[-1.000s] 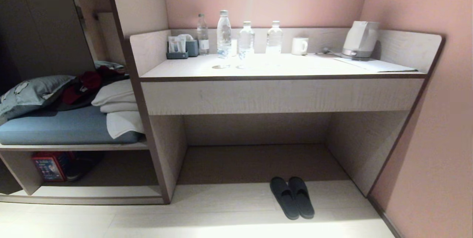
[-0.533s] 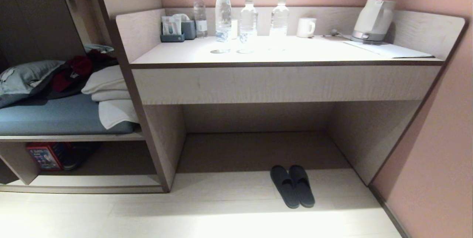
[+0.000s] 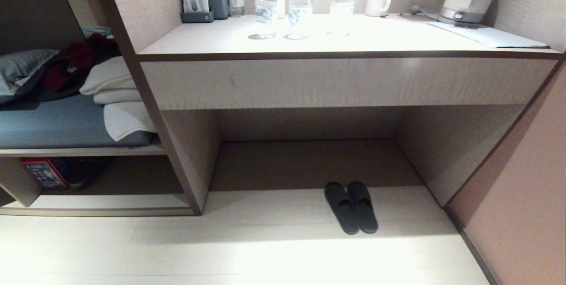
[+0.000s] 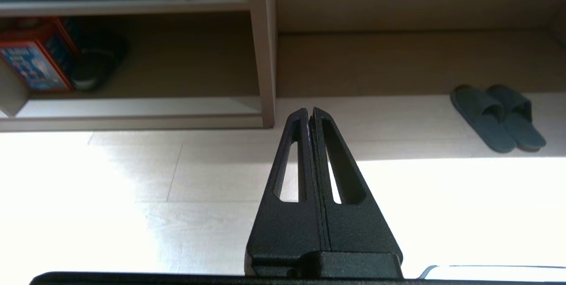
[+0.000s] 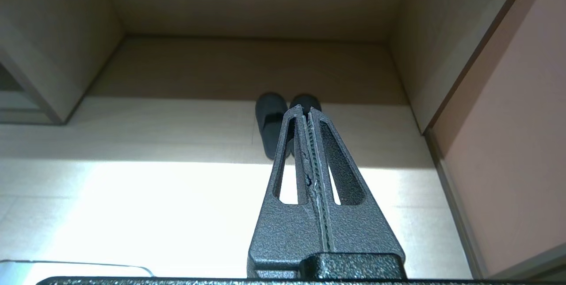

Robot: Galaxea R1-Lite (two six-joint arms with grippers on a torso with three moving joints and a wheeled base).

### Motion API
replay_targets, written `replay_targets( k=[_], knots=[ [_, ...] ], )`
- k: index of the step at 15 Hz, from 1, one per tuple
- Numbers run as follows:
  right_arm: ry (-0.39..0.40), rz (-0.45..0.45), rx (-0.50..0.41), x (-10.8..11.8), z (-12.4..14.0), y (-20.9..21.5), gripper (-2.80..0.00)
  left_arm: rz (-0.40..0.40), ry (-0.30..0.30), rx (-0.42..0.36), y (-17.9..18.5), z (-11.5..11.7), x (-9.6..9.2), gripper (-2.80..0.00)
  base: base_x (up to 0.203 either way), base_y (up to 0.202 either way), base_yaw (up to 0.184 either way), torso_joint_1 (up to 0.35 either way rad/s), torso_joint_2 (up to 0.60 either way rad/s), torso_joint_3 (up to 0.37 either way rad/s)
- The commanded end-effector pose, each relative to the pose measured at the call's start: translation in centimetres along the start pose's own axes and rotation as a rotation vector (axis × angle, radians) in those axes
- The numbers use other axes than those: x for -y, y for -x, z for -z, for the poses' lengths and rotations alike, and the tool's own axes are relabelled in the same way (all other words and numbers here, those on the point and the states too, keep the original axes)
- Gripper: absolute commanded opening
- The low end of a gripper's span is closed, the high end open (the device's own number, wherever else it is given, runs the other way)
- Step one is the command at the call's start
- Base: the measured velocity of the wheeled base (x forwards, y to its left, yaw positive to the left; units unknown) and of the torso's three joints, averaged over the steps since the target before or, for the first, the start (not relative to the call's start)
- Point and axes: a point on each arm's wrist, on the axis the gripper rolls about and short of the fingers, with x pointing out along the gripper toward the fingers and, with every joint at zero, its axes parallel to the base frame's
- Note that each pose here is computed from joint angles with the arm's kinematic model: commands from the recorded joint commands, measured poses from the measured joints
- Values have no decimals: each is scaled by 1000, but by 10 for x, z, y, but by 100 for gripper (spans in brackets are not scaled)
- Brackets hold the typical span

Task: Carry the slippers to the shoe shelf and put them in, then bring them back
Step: Pick up the slippers on the floor

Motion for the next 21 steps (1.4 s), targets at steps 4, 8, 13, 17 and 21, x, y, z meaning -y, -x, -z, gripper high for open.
replay_targets(
  k=[4,8,13,17,21],
  knots=[
    [0,-1,-1,0,0,0,-280,-1,1,1,0,0,0,-280,0,0,0,3,4,-193],
    [0,-1,-1,0,0,0,-280,-1,2,1,0,0,0,-280,0,0,0,4,5,-198],
    [0,-1,-1,0,0,0,-280,-1,1,1,0,0,0,-280,0,0,0,1,5,-197],
    [0,-1,-1,0,0,0,-280,-1,1,1,0,0,0,-280,0,0,0,5,4,-197],
    [0,-1,-1,0,0,0,-280,-1,1,1,0,0,0,-280,0,0,0,2,5,-203]
  ],
)
